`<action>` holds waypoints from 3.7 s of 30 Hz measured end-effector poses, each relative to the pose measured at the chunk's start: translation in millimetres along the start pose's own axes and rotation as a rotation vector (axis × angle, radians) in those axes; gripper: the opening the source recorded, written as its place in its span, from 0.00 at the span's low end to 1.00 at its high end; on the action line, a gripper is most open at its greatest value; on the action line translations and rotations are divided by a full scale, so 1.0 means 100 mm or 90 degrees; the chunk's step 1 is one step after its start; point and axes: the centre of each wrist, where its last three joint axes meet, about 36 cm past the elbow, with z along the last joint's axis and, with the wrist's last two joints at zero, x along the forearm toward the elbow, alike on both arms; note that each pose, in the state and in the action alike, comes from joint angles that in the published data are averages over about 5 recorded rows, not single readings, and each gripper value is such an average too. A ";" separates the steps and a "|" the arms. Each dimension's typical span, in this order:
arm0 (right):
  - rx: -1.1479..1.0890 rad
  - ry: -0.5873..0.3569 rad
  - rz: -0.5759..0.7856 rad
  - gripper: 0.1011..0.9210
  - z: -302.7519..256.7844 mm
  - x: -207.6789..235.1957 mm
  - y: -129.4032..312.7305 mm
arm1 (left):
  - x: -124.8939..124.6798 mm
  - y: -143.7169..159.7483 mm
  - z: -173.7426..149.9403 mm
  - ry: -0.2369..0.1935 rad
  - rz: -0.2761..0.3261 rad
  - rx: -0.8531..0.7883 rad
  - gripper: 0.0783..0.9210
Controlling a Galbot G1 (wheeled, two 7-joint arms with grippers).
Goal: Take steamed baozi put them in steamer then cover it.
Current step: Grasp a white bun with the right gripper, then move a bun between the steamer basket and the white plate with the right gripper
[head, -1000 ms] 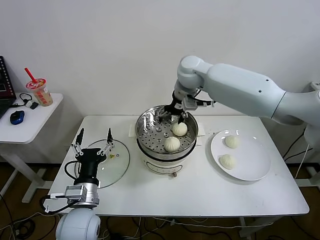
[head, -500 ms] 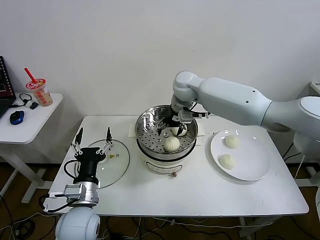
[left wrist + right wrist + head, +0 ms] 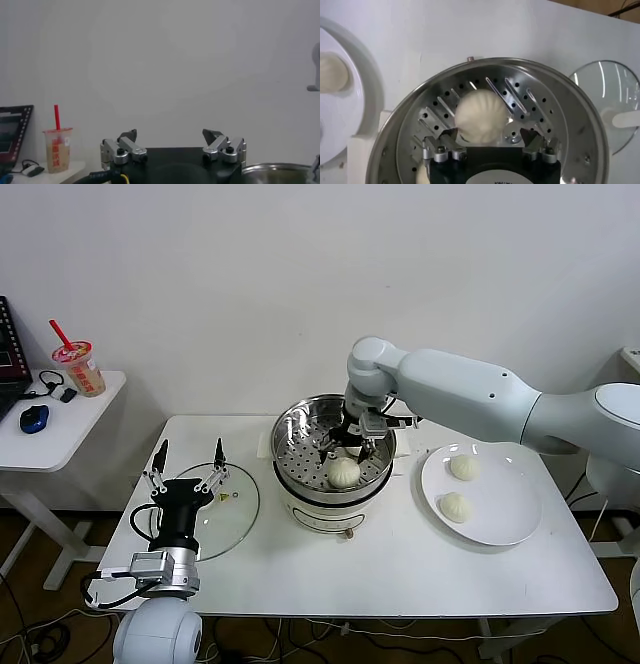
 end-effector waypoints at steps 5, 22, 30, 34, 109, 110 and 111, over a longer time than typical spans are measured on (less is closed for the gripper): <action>-0.003 -0.004 -0.001 0.88 -0.01 -0.02 0.03 | 0.00 -0.01 0.01 0.002 0.001 0.003 0.88; 0.001 -0.017 -0.010 0.81 -0.03 -0.12 -0.03 | -0.01 -0.06 0.00 0.004 0.006 0.008 0.88; -0.003 -0.021 -0.012 0.63 -0.03 -0.12 -0.02 | -0.01 -0.08 0.00 0.003 0.009 0.011 0.88; -0.003 -0.023 -0.012 0.59 -0.04 -0.12 -0.03 | -0.02 -0.09 0.00 0.004 0.010 0.011 0.88; -0.524 0.033 -0.179 0.55 -0.81 -0.10 3.64 | 0.10 -0.16 0.05 0.023 0.039 -0.004 0.88; -0.523 0.033 -0.182 0.55 -0.82 -0.12 3.64 | 0.10 -0.16 0.05 0.024 0.039 -0.005 0.88; -0.521 0.033 -0.184 0.55 -0.82 -0.15 3.64 | 0.10 -0.16 0.06 0.024 0.039 -0.005 0.88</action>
